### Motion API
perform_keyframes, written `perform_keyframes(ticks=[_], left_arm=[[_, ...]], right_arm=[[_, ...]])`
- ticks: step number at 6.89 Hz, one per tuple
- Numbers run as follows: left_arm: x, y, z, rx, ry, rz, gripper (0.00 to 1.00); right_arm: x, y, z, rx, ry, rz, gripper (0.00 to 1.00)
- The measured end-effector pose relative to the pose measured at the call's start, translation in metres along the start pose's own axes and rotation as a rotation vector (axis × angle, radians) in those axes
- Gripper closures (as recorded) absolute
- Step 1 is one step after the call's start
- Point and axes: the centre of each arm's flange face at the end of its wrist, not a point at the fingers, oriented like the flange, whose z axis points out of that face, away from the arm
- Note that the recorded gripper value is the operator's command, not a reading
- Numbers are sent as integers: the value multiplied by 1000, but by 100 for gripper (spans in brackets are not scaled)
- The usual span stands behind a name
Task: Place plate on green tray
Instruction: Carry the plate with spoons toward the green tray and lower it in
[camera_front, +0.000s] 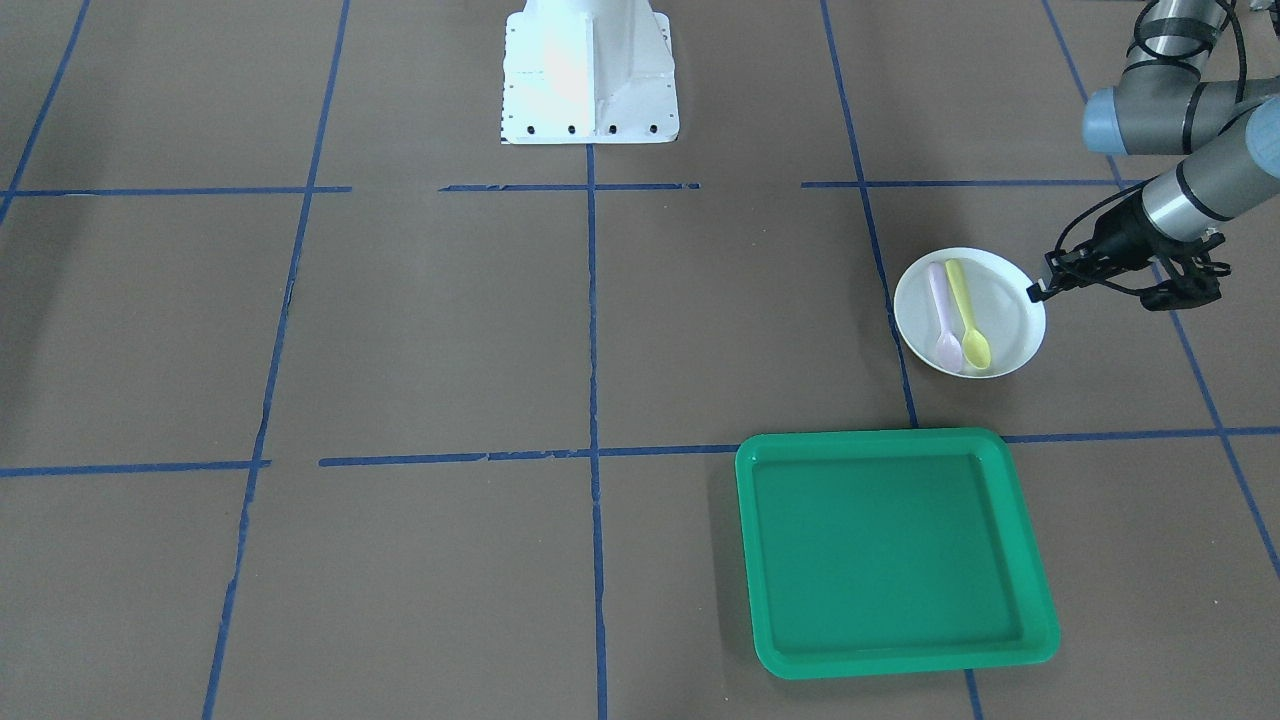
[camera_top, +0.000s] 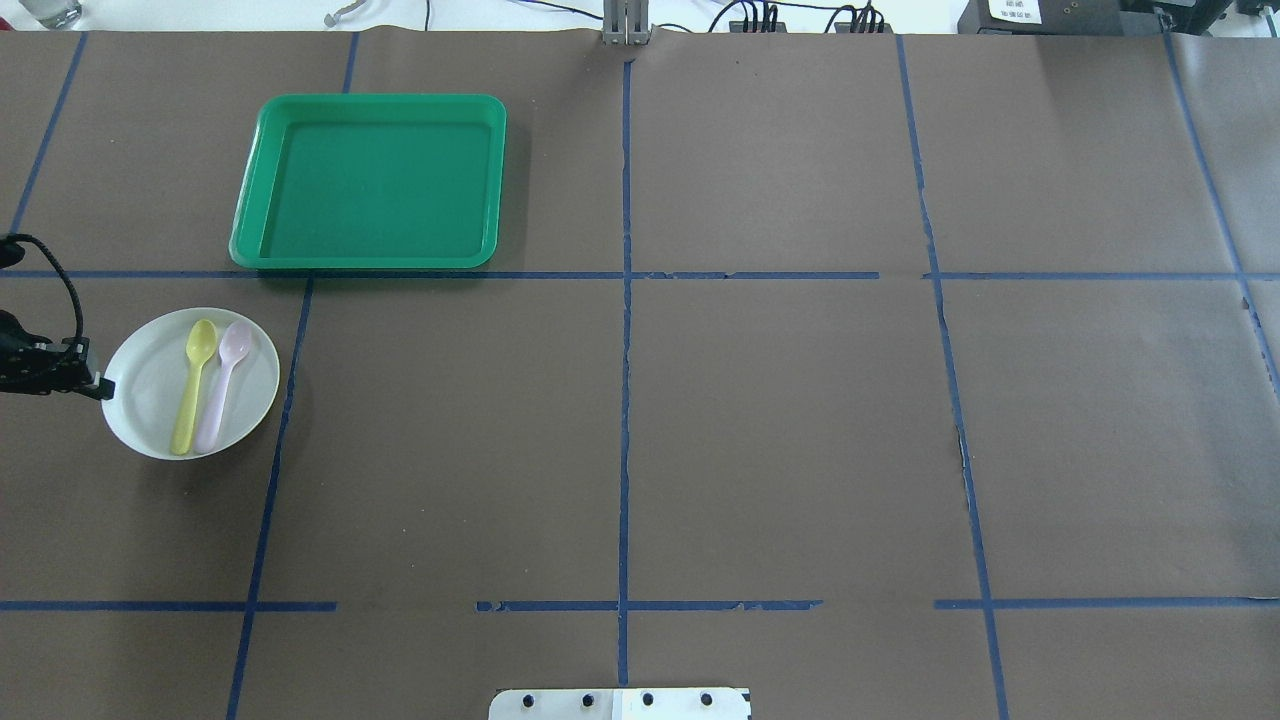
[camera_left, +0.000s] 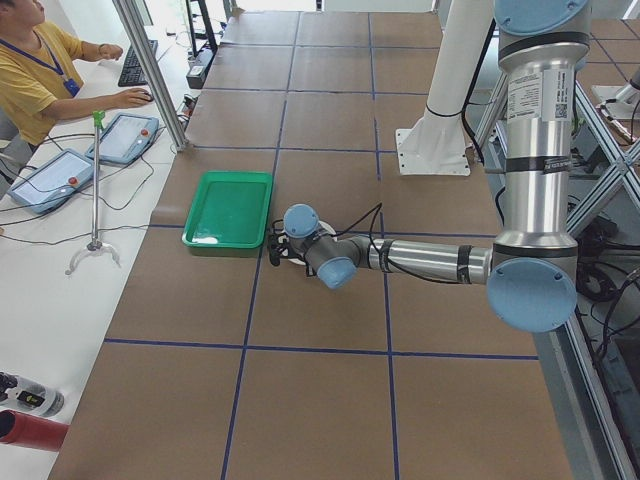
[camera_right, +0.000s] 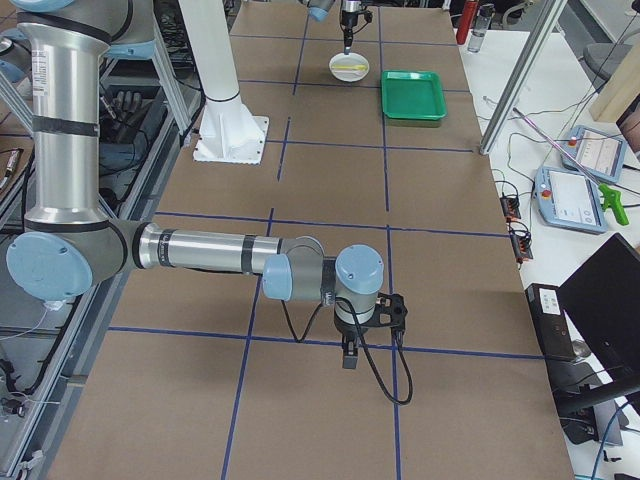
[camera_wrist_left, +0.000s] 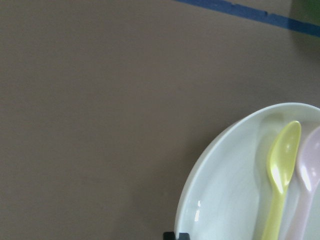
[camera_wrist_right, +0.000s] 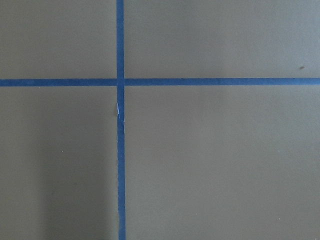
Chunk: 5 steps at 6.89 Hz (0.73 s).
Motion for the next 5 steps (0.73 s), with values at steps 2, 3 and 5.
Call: perform_keyframes(ticks=[2, 3, 5], left_arm=[[44, -18, -13, 33, 84, -42, 100], [68, -39, -12, 48, 111, -78, 100], [111, -113, 6, 74, 118, -203, 100]], right_arm=[[0, 0, 0, 0, 0, 0, 0], [0, 0, 0, 0, -1, 0, 0], [0, 0, 0, 0, 0, 0, 0]])
